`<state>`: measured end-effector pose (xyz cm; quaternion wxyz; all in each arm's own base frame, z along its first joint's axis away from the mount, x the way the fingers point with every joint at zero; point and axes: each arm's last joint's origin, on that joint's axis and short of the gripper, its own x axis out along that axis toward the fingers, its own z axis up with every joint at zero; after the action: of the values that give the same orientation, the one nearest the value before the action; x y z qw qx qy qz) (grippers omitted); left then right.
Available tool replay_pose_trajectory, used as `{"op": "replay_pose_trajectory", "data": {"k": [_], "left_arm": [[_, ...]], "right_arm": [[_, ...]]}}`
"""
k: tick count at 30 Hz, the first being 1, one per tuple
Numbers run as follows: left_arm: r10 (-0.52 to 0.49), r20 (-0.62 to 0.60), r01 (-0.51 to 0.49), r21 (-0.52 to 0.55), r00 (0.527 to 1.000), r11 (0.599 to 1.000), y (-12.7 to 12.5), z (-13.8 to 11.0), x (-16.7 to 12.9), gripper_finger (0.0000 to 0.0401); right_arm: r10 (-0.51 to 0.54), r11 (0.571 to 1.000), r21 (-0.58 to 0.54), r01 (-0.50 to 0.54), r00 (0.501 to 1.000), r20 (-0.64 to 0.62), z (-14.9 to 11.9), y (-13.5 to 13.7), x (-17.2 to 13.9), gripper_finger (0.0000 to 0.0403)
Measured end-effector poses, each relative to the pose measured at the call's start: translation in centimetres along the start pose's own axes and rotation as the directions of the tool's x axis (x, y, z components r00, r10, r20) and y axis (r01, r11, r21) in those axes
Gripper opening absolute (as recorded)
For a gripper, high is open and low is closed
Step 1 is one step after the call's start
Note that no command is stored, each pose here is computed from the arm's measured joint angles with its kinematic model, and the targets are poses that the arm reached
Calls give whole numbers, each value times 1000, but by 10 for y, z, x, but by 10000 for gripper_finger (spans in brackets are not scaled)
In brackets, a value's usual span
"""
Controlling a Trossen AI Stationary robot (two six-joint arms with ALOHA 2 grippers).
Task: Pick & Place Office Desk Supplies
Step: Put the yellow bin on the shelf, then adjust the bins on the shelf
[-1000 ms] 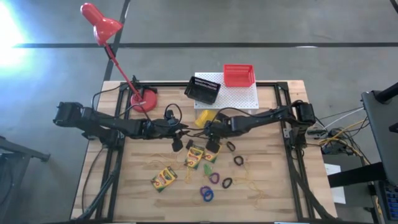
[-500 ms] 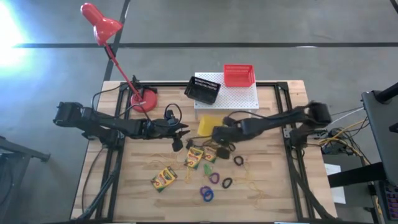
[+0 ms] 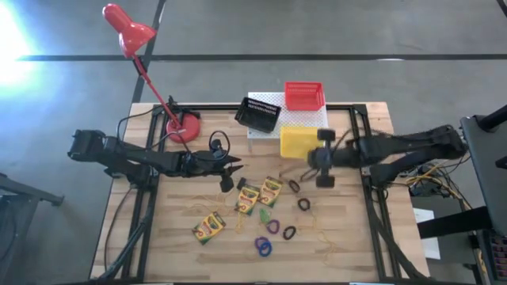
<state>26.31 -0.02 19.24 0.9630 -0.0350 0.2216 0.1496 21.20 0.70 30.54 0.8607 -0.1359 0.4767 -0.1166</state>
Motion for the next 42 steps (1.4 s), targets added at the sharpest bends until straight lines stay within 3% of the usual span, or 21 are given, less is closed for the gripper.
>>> {"op": "replay_pose_trajectory", "data": {"k": [4,9,16,25,28,33,37,42], "left_arm": [[-2,11,2,-7,1000,1000,0,1,0,118],[-3,16,3,-17,1000,1000,0,2,0,118],[-3,15,3,-31,1000,1000,0,2,0,118],[-3,15,4,-33,1000,999,0,1,0,118],[-3,15,4,-33,1000,999,0,1,0,118],[6,-7,-7,-52,1000,999,1,-1,0,118],[149,-34,-152,-141,988,978,13,3,-6,118],[297,-134,-317,-167,946,934,52,16,-12,118]], "right_arm": [[66,997,-46,-66,998,-4,-6,-37,4,9],[14,1000,20,-12,997,-75,-17,-72,17,9],[59,998,34,-56,992,-113,-23,-89,33,27],[13,999,45,-8,994,-111,-21,-92,37,97],[-37,998,52,44,993,-116,-22,-94,31,112],[-20,997,69,25,997,-76,-21,-83,18,125],[15,993,116,-15,1000,-1,-14,-64,5,122],[102,984,138,-117,988,112,1,-26,-3,113]]}}
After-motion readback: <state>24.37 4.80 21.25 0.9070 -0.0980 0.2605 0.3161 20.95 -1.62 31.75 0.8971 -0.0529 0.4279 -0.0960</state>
